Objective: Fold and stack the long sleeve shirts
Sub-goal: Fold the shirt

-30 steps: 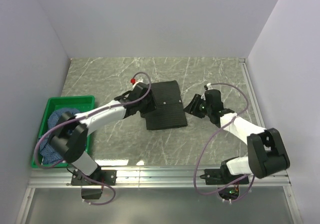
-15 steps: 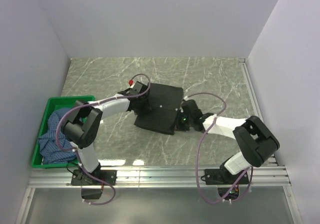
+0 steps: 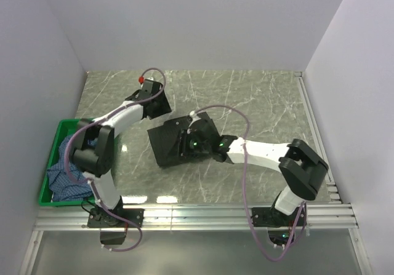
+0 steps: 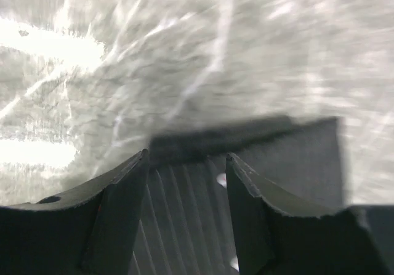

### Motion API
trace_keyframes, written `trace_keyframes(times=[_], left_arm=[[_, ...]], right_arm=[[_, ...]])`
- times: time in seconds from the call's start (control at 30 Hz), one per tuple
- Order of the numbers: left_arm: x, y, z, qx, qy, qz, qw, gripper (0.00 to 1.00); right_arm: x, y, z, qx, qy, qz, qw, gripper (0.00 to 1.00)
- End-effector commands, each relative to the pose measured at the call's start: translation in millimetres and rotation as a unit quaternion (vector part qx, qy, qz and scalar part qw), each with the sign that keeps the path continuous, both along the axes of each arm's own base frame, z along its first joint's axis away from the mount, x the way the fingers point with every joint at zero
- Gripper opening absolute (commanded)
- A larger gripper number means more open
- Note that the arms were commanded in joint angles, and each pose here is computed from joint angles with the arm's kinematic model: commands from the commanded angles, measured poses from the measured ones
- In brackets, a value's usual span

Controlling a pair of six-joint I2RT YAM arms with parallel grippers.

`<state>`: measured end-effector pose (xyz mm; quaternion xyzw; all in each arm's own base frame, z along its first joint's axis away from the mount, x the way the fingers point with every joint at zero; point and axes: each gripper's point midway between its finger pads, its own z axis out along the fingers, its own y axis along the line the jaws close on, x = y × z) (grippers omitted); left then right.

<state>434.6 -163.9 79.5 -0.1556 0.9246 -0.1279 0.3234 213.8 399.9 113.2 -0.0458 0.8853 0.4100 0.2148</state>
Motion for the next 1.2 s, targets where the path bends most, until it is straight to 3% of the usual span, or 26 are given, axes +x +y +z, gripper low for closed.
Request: trace_keyframes(times=[0.0, 0.03, 0.17, 0.4, 0.67, 0.93, 1.17], left_arm=[[-8.3, -9.7, 74.8, -0.042, -0.091, -0.016, 0.995, 0.6], [-17.9, -7.6, 90.4, -0.053, -0.105, -0.015, 0.993, 0.61], [-63.6, -4.0, 79.3, -0.085, -0.08, -0.013, 0.993, 0.67], [-148.8, -25.2, 17.7, -0.142, 0.007, -0.052, 0.988, 0.61], [-194.5, -17.7, -31.9, -0.156, 0.061, -0.04, 0.985, 0.59], [-180.3, 7.6, -54.8, -0.095, 0.085, 0.008, 0.992, 0.59], [-112.4, 25.8, -45.1, -0.064, 0.075, 0.05, 0.994, 0.61]], right_arm=[[29.6, -40.2, 16.3, 0.019, -0.03, -0.04, 0.999, 0.52], [31.1, -48.6, 23.6, 0.036, -0.034, -0.043, 0.998, 0.54], [40.8, -82.5, 17.4, 0.064, -0.033, -0.053, 0.996, 0.56], [62.6, -126.5, -10.8, 0.086, -0.029, -0.082, 0.993, 0.51], [78.5, -173.6, -72.1, 0.096, 0.034, -0.139, 0.985, 0.46], [62.7, -189.1, -95.8, 0.132, 0.092, -0.189, 0.969, 0.4], [50.3, -185.2, -79.5, 0.11, 0.068, -0.185, 0.974, 0.41]])
